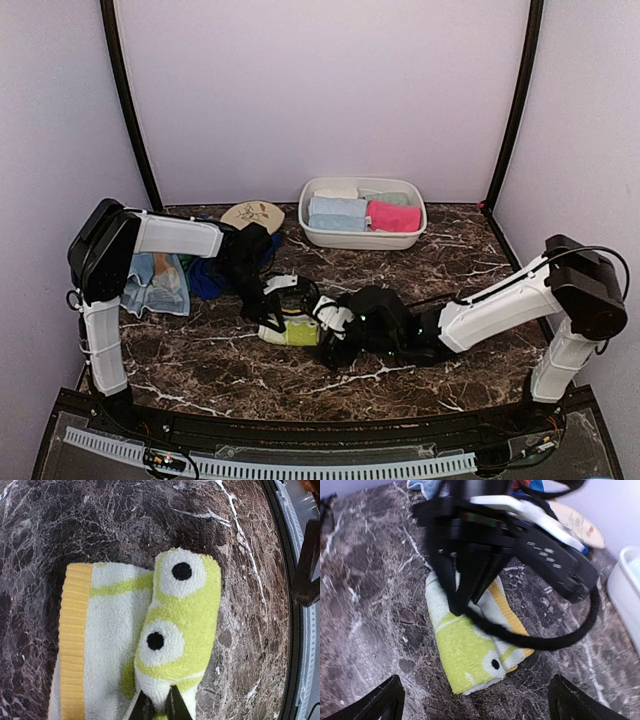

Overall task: Roll the towels
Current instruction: Roll the towel at the center of the board.

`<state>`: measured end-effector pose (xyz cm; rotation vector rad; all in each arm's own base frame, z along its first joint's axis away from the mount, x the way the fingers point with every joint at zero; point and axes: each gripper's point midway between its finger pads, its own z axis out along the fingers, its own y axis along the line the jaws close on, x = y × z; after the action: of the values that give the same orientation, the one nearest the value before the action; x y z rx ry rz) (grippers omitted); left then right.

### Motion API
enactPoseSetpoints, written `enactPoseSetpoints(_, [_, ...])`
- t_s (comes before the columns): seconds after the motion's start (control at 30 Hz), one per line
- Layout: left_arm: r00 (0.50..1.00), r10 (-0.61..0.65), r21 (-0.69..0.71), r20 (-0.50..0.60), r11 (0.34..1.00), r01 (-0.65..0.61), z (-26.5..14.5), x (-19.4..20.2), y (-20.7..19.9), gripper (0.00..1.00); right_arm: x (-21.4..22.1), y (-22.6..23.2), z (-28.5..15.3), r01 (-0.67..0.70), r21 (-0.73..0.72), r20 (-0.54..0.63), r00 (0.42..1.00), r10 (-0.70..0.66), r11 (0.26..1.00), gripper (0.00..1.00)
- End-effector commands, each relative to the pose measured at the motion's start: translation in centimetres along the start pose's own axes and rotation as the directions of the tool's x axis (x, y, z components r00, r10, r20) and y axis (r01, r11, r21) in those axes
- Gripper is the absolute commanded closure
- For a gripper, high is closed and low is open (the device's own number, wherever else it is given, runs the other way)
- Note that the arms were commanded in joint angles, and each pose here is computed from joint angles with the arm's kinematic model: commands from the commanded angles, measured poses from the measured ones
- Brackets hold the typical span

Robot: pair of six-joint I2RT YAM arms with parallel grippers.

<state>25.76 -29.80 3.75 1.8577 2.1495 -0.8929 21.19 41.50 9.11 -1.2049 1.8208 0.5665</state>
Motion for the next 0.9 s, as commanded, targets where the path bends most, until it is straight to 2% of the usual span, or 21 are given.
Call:
enactPoseSetpoints(0.0, [0.983,-0.106,0.014,-0.149,0.994,0.109,1.3,3.9,0.5,1.0,2.0,-4.6,-2.1,0.449,0.514,-0.233,0.893,-0.384,0.731,0.0])
enactPoseSetpoints(0.03, [0.981,-0.111,0.014,-0.156,0.993,0.115,1.4,4.0,0.7,1.0,2.2,-5.1,-2.2,0.454,0.558,-0.253,0.89,-0.379,0.694,0.0])
enactPoseSetpoints(0.07, [0.979,-0.116,0.018,-0.165,0.993,0.121,1.5,4.1,0.7,1.0,2.3,-5.5,-2.3,0.424,0.588,-0.237,0.904,-0.355,0.689,0.0])
enactPoseSetpoints(0.13, [0.974,-0.131,0.015,-0.182,0.991,0.136,1.7,4.5,1.0,1.0,2.4,-5.3,-2.6,0.382,0.587,-0.184,0.922,-0.342,0.714,0.0])
enactPoseSetpoints(0.17, [0.973,-0.137,0.017,-0.186,0.99,0.143,1.7,4.6,1.1,1.0,2.2,-4.3,-2.2,0.387,0.534,-0.158,0.919,-0.362,0.751,0.0])
enactPoseSetpoints(0.23, [0.97,-0.145,0.019,-0.197,0.988,0.151,1.7,4.9,1.2,1.0,2.4,-2.7,-1.5,0.444,0.46,-0.165,0.894,-0.417,0.769,0.0])
enactPoseSetpoints(0.37, [0.964,-0.156,0.014,-0.217,0.987,0.163,1.9,5.2,1.6,1.0,2.5,0.5,-0.6,0.602,0.382,-0.166,0.791,-0.589,0.701,0.0])
enactPoseSetpoints(0.43, [0.961,-0.164,0.02,-0.224,0.985,0.173,1.9,5.4,1.7,1.0,2.9,2.0,-0.1,0.65,0.321,-0.154,0.753,-0.639,0.689,0.04])
enactPoseSetpoints(0.5, [0.959,-0.164,0.036,-0.229,0.983,0.177,2.0,5.6,1.5,1.0,2.8,3.0,0.5,0.669,0.283,-0.134,0.737,-0.662,0.687,0.09])
enactPoseSetpoints(0.7, [0.957,-0.165,0.029,-0.239,0.984,0.177,2.0,5.9,1.7,1.0,3.1,3.7,3.3,0.738,0.249,-0.152,0.67,-0.727,0.627,0.16])
enactPoseSetpoints(0.87, [0.952,-0.159,0.004,-0.261,0.986,0.165,2.2,6.6,2.1,1.0,3.5,3.0,6.1,0.76,0.234,-0.169,0.646,-0.744,0.606,0.26])
